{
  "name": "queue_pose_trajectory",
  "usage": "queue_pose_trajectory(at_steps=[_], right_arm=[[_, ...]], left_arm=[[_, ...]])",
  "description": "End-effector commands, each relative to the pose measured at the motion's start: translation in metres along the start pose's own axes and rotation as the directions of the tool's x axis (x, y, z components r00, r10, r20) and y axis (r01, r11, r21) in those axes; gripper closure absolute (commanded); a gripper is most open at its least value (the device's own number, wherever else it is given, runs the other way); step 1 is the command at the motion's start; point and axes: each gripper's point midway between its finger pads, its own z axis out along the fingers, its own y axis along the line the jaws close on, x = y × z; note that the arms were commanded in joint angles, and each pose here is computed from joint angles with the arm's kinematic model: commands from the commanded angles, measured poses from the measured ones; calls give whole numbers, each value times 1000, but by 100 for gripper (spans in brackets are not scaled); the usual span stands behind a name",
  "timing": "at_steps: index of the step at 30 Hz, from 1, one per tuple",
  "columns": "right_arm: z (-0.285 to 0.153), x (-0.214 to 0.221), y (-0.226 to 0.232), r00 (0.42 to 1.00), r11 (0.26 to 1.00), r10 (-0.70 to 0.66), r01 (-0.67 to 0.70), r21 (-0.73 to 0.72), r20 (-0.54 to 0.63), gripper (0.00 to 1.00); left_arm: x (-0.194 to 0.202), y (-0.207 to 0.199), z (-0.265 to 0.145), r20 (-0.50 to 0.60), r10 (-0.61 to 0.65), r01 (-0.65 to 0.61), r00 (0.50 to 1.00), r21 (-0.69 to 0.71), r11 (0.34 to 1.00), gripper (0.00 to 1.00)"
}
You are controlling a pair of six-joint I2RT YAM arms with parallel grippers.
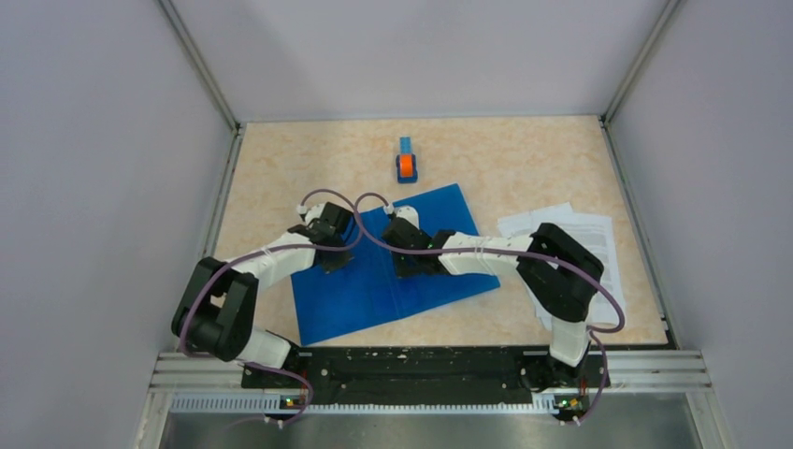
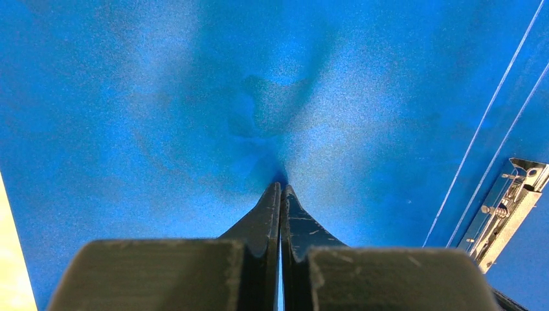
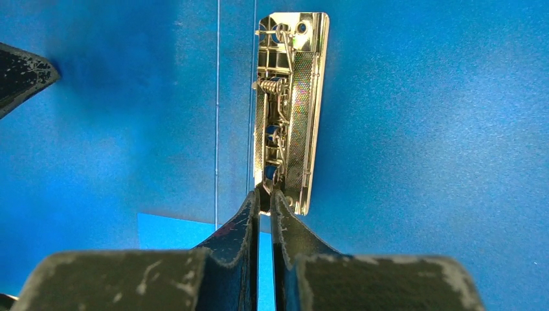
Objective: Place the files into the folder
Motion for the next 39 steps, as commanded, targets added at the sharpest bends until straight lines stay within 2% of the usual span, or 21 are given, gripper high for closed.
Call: queue_pose_trajectory(at_steps=[1,9,16,24,30,32,39], right_arm=[[10,56,-53,992,981,-38,61,186,-123,100],[10,77,-76,990,961,-34,69,267,-134,100],[-1,64,-84,996,948,-40,62,312,-78,100],[-16,37,-72,999,963,-48,47,266,-3,100],[-23,16,-49,999,986,-31,28,163,16,100],[-28,1,-36,999,994,-20,16,109,34,95],[-58,-57,-8,992,992,70,-58,-111,108,62]], left_arm=[[21,38,12,-58,39,-48,998,-156,987,100],[20,41,12,-65,45,-56,997,-179,982,100],[20,43,13,-68,46,-59,997,-199,978,100],[19,45,13,-69,55,-68,996,-212,975,100],[20,39,14,-80,72,-85,994,-183,979,100],[19,33,13,-87,83,-96,993,-157,983,100],[1,-2,6,-93,150,-155,984,-48,987,100]])
